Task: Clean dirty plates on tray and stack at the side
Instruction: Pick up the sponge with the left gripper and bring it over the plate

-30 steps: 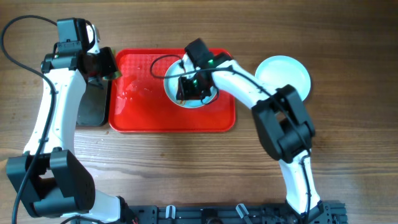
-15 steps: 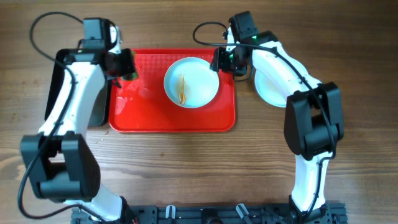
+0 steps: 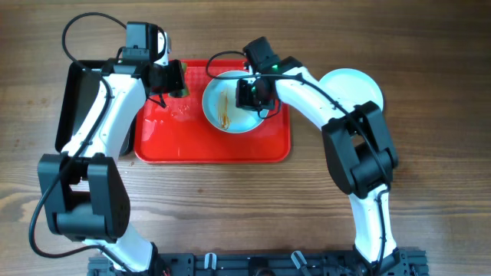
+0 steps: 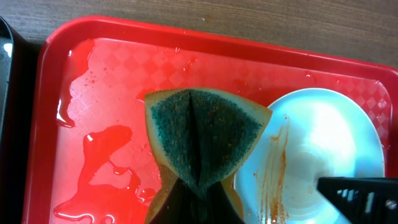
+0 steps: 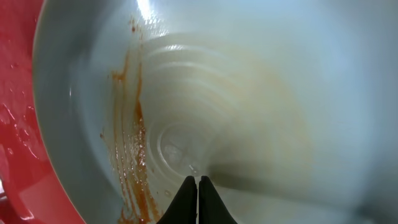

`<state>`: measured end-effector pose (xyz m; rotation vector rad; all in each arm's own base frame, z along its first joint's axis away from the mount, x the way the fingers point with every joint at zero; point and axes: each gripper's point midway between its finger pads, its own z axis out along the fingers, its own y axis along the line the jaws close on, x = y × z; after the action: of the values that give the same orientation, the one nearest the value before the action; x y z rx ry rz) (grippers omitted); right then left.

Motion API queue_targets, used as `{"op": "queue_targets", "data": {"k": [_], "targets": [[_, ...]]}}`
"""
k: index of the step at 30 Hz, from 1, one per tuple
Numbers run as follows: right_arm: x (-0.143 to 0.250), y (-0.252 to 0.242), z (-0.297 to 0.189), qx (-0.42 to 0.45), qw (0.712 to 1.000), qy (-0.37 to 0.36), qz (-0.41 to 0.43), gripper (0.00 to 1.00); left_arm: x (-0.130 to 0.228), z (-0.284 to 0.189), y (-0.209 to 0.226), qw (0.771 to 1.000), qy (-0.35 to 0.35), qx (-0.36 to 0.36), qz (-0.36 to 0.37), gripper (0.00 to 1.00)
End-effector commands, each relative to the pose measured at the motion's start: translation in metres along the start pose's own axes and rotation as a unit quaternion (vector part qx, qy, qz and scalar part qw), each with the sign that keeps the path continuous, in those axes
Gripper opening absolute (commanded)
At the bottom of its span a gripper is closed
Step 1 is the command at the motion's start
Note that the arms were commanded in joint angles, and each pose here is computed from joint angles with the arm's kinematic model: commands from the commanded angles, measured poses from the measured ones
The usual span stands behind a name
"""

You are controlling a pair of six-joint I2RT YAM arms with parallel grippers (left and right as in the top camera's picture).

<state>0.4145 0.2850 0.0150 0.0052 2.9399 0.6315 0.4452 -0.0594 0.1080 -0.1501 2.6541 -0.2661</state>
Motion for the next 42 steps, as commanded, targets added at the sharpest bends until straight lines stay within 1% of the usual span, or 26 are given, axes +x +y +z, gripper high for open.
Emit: {"op": "queue_targets", "data": {"k": [1, 2, 3, 5, 8, 9, 10, 13, 15, 20, 22, 26, 30, 33, 36, 39, 40, 42], "targets": [[0.005, -0.003, 0.013, -0.003, 1.0, 0.012, -0.008, 0.04, -0.004, 0.003, -0.005, 1.0, 0.0, 0.011, -0.004, 0.04], [0.004, 0.004, 0.013, -0.022, 0.999, 0.012, -0.027, 0.06, -0.004, 0.003, -0.005, 1.0, 0.0, 0.011, -0.004, 0.04], [0.002, 0.011, 0.009, -0.043, 0.998, 0.014, -0.045, 0.24, -0.004, 0.003, -0.005, 1.0, 0.0, 0.011, -0.004, 0.04], [-0.01, 0.014, -0.011, -0.05, 0.997, 0.004, -0.052, 0.41, -0.004, 0.003, -0.005, 1.0, 0.0, 0.011, -0.004, 0.04], [-0.035, 0.006, -0.048, -0.042, 0.998, -0.027, -0.046, 0.54, -0.004, 0.003, -0.005, 1.0, 0.0, 0.011, -0.004, 0.04], [-0.04, -0.001, -0.055, -0.033, 0.998, -0.033, -0.038, 0.56, -0.004, 0.003, -0.005, 1.0, 0.0, 0.011, -0.004, 0.04], [-0.046, -0.025, -0.062, -0.004, 0.999, -0.038, -0.016, 0.57, -0.004, 0.003, -0.005, 1.0, 0.0, 0.011, -0.004, 0.04], [-0.043, -0.055, -0.06, 0.045, 0.999, -0.03, 0.005, 0.57, -0.004, 0.003, -0.005, 1.0, 0.0, 0.011, -0.004, 0.04], [-0.038, -0.065, -0.051, 0.065, 0.998, -0.018, 0.01, 0.57, -0.003, 0.003, -0.005, 1.0, 0.0, 0.011, -0.004, 0.04], [-0.024, -0.057, -0.031, 0.057, 0.998, 0.008, 0.024, 0.51, -0.004, 0.003, -0.005, 1.0, 0.0, 0.011, -0.004, 0.04], [-0.017, -0.049, -0.018, 0.058, 0.998, 0.017, 0.016, 0.46, -0.004, 0.003, -0.005, 1.0, 0.0, 0.011, -0.004, 0.04], [-0.007, -0.037, -0.001, 0.058, 0.998, 0.026, 0.007, 0.43, -0.004, 0.003, -0.005, 1.0, 0.0, 0.011, -0.004, 0.04], [-0.003, -0.028, 0.002, 0.056, 0.998, 0.026, -0.003, 0.35, -0.003, 0.003, -0.005, 1.0, 0.0, 0.011, -0.004, 0.04], [0.003, -0.014, 0.006, 0.046, 0.998, 0.028, -0.022, 0.23, -0.003, 0.003, -0.006, 1.0, 0.0, 0.014, -0.004, 0.04], [0.006, 0.003, 0.011, 0.036, 0.998, 0.02, -0.052, 0.18, -0.002, 0.004, -0.008, 1.0, 0.004, 0.021, 0.0, 0.04], [0.005, 0.01, 0.013, 0.03, 0.997, 0.014, -0.069, 0.06, 0.004, 0.014, -0.007, 1.0, 0.017, 0.023, 0.0, 0.04], [0.005, 0.01, 0.013, 0.03, 0.997, 0.013, -0.07, 0.04, 0.009, 0.022, -0.007, 0.999, 0.03, 0.026, 0.004, 0.04], [0.004, 0.01, 0.014, 0.029, 0.997, 0.013, -0.071, 0.04, 0.021, 0.036, -0.009, 0.997, 0.054, 0.04, 0.022, 0.04]]}}
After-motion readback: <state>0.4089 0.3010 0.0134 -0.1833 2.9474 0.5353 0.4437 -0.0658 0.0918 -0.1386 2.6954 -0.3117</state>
